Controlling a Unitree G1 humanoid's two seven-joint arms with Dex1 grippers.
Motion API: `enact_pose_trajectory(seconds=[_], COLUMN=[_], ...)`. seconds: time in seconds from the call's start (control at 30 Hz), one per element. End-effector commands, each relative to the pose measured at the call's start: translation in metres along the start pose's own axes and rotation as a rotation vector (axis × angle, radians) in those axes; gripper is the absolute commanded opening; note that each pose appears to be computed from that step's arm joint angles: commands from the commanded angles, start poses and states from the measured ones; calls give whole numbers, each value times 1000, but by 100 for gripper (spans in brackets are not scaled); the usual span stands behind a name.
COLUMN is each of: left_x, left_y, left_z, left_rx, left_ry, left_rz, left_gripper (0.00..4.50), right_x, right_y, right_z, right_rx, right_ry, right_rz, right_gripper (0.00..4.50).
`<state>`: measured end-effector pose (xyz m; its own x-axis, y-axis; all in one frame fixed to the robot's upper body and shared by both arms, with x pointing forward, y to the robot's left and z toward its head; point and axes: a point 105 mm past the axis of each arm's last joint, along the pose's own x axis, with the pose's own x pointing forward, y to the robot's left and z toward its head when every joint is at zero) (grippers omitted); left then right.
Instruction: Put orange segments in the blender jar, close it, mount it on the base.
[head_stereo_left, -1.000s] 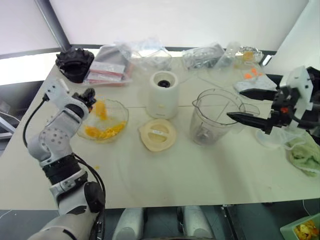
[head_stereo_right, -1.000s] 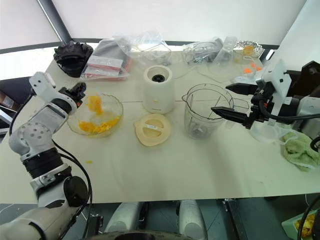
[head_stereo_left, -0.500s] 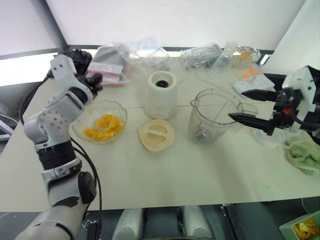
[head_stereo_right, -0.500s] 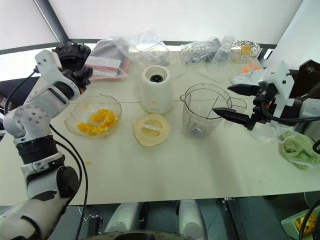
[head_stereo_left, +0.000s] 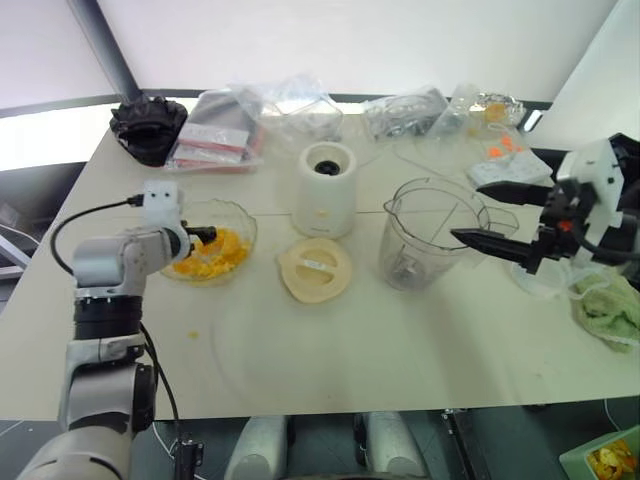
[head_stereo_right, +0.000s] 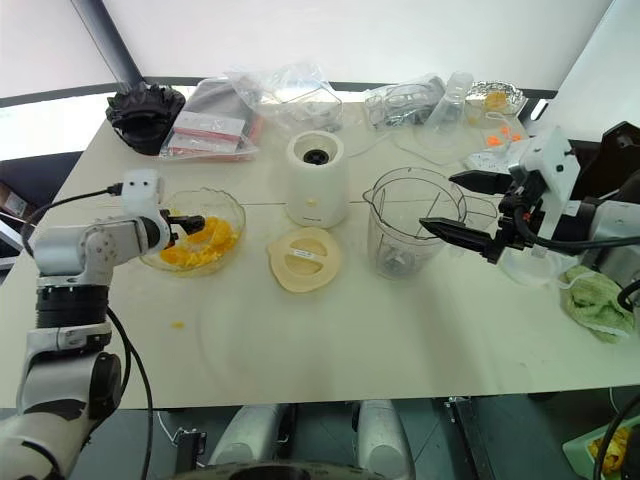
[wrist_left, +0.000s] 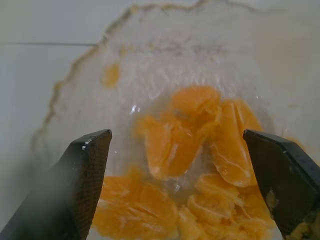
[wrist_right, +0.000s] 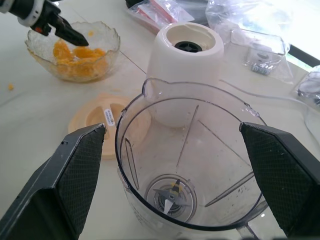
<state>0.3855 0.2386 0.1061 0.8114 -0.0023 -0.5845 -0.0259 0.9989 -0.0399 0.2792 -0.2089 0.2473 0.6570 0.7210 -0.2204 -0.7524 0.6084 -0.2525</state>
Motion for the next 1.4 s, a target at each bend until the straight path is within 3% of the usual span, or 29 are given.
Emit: enact_pose_trajectory(seconds=[0.03,0.67,1.4], left_x=[7,46,38], left_y=[-4,-15,-17], left_z=[5,-8,-20], left_rx=[8,12,54], left_ry=[-15,21,60], left_rz=[-2,-34,-70], left_gripper=[446,446,446], right_x=[0,0,4], right_y=[0,0,-1], right_z=[11,16,15], right_rx=[-36,-54,-58], right_ry=[-24,-16,-19], right_rz=[5,-1,2], right_gripper=[450,450,450])
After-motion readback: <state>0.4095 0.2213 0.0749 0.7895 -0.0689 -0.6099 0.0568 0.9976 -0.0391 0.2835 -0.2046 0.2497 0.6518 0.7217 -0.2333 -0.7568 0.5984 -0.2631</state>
